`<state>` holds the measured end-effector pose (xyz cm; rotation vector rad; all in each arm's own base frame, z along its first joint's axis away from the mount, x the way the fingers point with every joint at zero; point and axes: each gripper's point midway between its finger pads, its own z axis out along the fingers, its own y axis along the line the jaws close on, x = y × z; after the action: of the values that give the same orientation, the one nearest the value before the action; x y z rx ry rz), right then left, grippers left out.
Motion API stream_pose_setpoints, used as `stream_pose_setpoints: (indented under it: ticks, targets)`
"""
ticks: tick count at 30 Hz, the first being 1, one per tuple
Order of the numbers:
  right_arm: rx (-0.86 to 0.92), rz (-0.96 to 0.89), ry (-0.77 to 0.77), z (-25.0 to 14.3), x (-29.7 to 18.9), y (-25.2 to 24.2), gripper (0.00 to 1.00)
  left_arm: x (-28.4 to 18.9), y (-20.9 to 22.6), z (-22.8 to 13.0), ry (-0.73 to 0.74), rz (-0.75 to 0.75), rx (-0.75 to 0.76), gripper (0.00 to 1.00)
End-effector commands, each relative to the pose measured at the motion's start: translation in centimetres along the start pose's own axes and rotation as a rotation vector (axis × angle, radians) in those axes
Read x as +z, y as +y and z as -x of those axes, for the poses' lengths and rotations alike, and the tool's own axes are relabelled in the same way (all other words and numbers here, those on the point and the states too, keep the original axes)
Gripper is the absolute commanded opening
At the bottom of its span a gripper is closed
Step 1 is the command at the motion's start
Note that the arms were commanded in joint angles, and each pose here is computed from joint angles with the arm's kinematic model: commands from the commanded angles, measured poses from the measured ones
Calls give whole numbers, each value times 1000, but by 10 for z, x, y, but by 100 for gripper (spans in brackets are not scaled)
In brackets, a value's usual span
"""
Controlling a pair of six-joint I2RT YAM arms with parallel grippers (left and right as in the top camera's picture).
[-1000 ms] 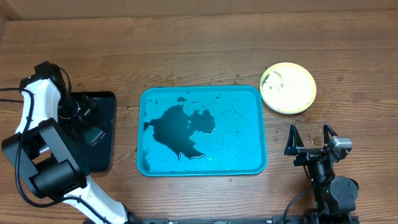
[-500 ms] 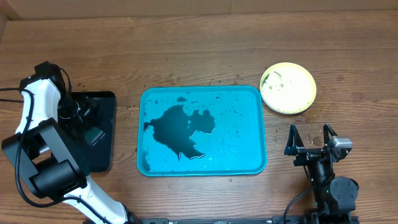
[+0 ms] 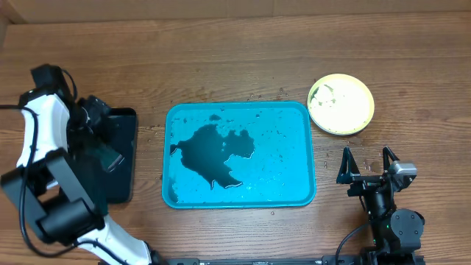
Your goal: Clean dirty plates on tray and stack at the side
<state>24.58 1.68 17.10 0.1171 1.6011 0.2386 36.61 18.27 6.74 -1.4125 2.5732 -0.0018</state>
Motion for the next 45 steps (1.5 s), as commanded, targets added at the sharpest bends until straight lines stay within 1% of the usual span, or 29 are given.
stream_pose_setpoints:
  ticks: [1, 3, 6, 11, 15, 18, 22, 24, 27, 35, 38, 45]
  targets:
    - [-7, -9, -7, -1, 0, -2, 100, -57, -41, 18, -135, -235, 154, 100]
    - [-7, -9, -7, -1, 0, -2, 100, -80, -63, 19, -184, -357, 281, 100]
    - [-7, -9, -7, -1, 0, -2, 100, -110, -83, 13, -248, -468, 452, 100]
    - [-7, -9, -7, -1, 0, -2, 100, -155, -91, 5, -369, -500, 570, 100]
    - [-7, -9, -7, -1, 0, -2, 100, -192, -104, -6, -500, -560, 636, 100]
    - [-7, -9, -7, -1, 0, -2, 100, -211, -115, -27, -584, -617, 695, 100]
    - [-7, -8, -7, -1, 0, -2, 100, -222, -124, -77, -693, -675, 880, 100]
    - [-7, -9, -7, -1, 0, -2, 100, -224, -124, -98, -740, -702, 946, 100]
    - [-7, -9, -7, -1, 0, -2, 100, -223, -117, -121, -790, -736, 977, 100]
    - [-7, -9, -7, -1, 0, -2, 100, -194, -87, -150, -833, -746, 974, 100]
    - [-7, -8, -7, -1, 0, -2, 100, -181, -78, -157, -858, -747, 970, 100]
    - [-7, -8, -7, -1, 0, -2, 100, -156, -56, -158, -959, -685, 914, 100]
